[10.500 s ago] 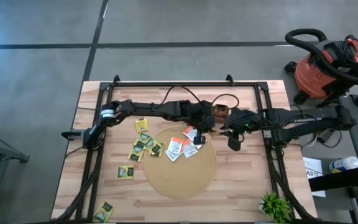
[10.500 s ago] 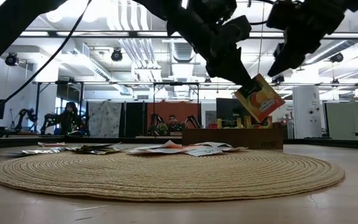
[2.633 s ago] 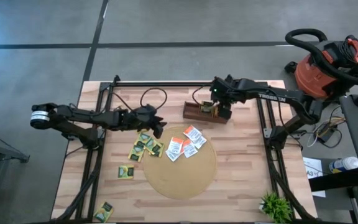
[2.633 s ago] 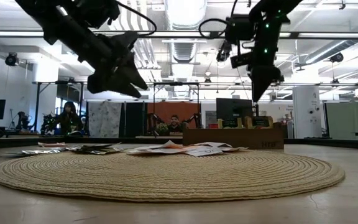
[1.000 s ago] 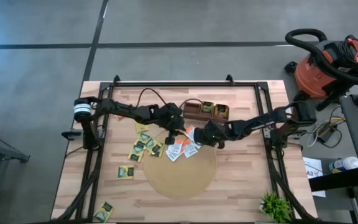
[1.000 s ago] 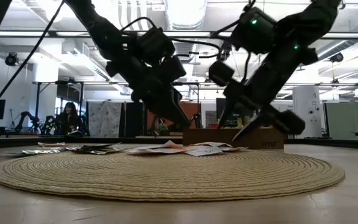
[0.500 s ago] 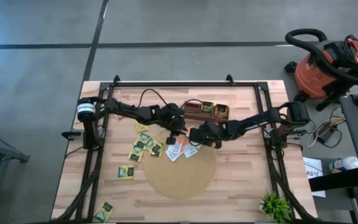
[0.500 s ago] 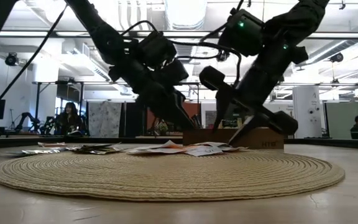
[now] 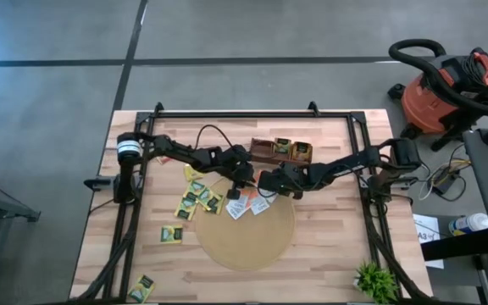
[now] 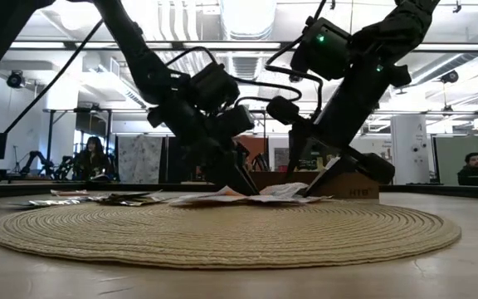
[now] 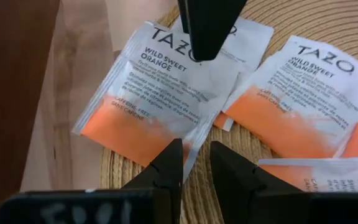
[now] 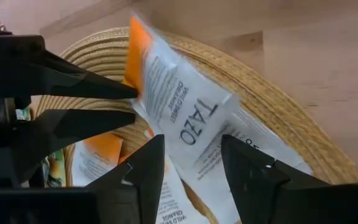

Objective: Pick & Place Tea
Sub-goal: Put the orange tea bag into the left section of the wooden organizer

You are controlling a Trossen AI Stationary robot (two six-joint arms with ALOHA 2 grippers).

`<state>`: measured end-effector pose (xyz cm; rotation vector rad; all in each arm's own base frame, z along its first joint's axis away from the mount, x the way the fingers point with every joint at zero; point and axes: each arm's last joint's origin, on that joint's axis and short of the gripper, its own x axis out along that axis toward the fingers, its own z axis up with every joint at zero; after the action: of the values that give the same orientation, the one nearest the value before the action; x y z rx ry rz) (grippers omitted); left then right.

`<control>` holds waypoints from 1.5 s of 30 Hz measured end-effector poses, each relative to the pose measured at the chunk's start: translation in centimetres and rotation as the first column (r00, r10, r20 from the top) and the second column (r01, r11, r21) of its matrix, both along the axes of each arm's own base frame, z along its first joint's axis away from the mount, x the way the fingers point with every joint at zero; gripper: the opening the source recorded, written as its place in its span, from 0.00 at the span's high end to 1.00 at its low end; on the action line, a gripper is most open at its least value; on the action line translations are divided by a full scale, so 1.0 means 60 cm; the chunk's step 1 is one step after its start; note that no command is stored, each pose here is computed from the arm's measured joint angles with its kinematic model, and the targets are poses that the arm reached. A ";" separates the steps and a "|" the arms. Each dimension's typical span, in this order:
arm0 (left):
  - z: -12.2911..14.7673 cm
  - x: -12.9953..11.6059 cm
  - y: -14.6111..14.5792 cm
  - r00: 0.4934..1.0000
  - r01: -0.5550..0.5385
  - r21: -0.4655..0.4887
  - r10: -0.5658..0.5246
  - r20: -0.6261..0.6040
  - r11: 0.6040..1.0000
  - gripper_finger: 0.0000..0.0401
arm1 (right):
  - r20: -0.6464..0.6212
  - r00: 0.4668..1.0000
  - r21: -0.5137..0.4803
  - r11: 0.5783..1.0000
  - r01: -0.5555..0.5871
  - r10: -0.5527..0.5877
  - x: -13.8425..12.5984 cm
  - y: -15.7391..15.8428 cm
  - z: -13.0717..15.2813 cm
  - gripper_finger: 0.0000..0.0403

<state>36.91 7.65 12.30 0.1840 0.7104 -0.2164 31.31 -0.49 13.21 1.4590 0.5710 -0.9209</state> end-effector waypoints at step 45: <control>0.031 0.034 0.012 0.989 -0.096 -0.175 0.115 0.097 0.980 0.81 | -0.037 0.991 -0.133 0.982 -0.131 0.127 0.003 -0.009 0.003 0.75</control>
<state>38.97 8.40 14.14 -0.0056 0.5903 -0.1635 31.48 -1.01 13.42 1.2742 0.6059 -0.8623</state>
